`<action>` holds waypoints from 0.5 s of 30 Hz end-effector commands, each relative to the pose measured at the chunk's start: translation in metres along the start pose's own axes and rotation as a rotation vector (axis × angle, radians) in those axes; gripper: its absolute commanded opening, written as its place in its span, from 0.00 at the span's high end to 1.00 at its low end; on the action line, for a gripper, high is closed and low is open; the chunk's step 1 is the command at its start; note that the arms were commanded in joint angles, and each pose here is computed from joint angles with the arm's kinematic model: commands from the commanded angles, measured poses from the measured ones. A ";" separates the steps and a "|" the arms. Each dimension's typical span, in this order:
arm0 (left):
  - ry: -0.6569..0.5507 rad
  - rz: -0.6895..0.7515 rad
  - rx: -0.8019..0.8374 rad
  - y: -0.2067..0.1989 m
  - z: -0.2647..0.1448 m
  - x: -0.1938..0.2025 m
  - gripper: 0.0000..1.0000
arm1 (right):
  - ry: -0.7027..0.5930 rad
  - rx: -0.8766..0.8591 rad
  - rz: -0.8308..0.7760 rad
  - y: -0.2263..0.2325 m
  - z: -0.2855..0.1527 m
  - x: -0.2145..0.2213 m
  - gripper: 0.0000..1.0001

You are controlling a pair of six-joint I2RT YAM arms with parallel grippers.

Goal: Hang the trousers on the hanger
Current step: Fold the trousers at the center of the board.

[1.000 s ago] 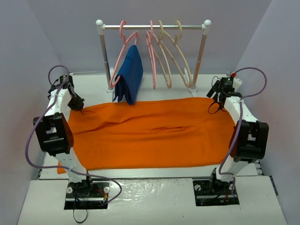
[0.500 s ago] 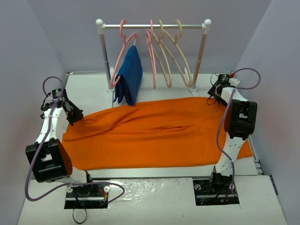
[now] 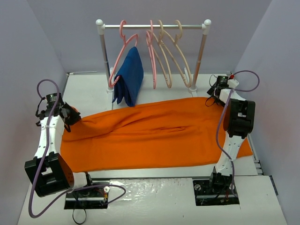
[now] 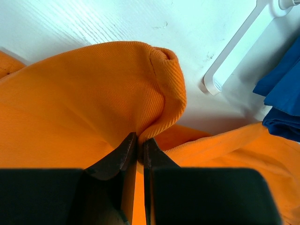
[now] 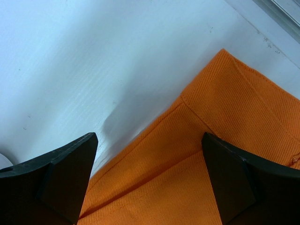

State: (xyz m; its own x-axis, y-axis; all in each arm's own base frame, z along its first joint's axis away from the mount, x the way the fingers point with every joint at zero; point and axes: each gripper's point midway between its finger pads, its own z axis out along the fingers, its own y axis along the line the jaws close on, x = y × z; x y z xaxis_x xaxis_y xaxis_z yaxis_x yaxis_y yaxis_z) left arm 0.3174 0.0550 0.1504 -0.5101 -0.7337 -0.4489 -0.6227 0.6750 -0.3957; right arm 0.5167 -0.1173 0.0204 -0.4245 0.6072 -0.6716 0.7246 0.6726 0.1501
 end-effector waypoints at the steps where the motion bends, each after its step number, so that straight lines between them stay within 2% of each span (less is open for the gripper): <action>1: -0.117 0.002 0.074 -0.018 -0.025 -0.030 1.00 | 0.041 0.025 -0.001 -0.010 0.011 0.010 0.12; 4: -0.130 -0.012 0.077 -0.016 -0.029 -0.032 1.00 | 0.087 0.067 -0.010 -0.023 0.014 0.018 0.16; 7: -0.139 -0.023 0.081 -0.013 -0.034 -0.033 1.00 | 0.080 0.115 -0.006 -0.039 0.012 0.016 0.21; 10: -0.148 -0.033 0.092 -0.014 -0.039 -0.035 1.00 | 0.109 0.123 -0.010 -0.050 0.013 0.019 0.32; 11: -0.151 -0.036 0.104 -0.016 -0.041 -0.036 1.00 | 0.116 0.123 -0.010 -0.052 0.013 0.019 0.37; 15: -0.169 -0.044 0.127 -0.022 -0.049 -0.040 1.00 | 0.134 0.127 -0.023 -0.057 0.011 0.021 0.71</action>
State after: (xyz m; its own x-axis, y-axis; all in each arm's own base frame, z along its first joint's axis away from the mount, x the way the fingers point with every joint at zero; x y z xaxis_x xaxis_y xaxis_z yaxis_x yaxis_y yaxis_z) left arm 0.3116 0.0612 0.1770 -0.4455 -0.7507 -0.4878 -0.6057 0.6540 -0.4533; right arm 0.5058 -0.1390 0.0146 -0.4390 0.6236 -0.6468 0.7488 0.6518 0.1202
